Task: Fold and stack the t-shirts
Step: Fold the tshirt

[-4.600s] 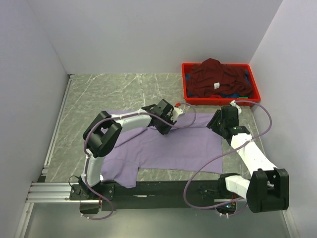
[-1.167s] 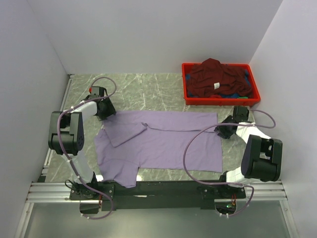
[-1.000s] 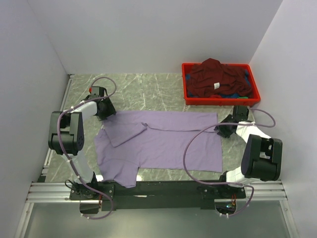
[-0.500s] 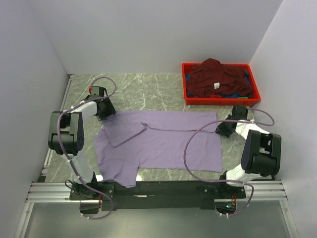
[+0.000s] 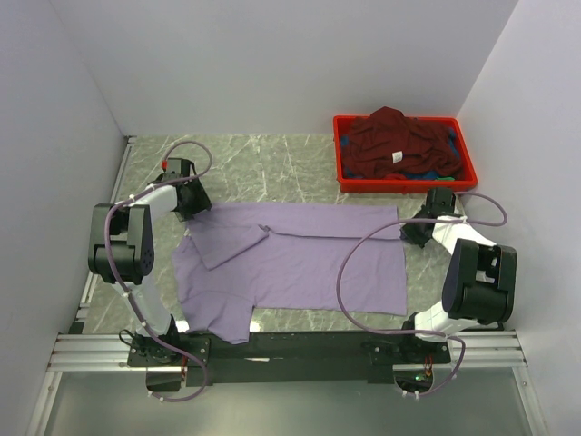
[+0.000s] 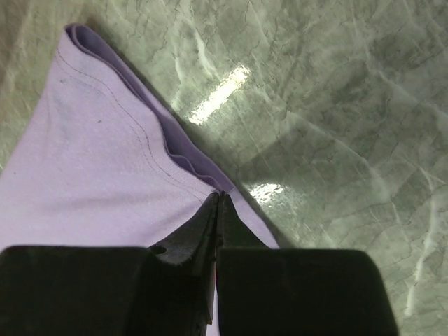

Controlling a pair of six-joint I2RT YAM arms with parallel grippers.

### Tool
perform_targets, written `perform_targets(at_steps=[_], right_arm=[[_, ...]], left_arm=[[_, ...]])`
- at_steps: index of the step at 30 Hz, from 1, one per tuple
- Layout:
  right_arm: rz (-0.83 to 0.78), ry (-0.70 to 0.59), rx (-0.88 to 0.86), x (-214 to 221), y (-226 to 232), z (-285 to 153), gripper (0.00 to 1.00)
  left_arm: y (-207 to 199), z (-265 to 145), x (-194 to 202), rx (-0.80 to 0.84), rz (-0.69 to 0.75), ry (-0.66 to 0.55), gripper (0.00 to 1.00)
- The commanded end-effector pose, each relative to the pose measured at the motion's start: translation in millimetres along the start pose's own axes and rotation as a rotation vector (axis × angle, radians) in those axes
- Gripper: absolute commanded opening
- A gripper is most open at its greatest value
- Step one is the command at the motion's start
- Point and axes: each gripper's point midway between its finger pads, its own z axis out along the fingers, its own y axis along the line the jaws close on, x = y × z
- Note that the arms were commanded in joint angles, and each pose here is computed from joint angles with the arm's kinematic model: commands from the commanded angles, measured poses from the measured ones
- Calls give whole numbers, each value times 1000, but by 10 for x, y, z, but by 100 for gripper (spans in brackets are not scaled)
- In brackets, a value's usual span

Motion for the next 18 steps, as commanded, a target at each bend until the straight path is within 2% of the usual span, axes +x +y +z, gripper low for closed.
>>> perform_targets(at_steps=[1, 4, 7, 8, 13, 18], right_arm=[[-32, -54, 34, -160, -23, -3, 0], [-42, -31, 42, -87, -59, 36, 8], [-50, -24, 33, -61, -50, 1, 24], [-51, -34, 25, -81, -25, -51, 32], [-93, -95, -3, -135, 156, -304, 50], [-212, -167, -115, -62, 528, -607, 56]], left_arm=[[124, 29, -32, -48, -17, 5, 64], [101, -10, -43, -38, -16, 1, 66], [62, -102, -75, -24, -8, -8, 71], [51, -140, -93, -21, -6, -15, 74], [-223, -542, -161, 57, 55, -79, 84], [-590, -920, 40, 188, 208, -107, 97]])
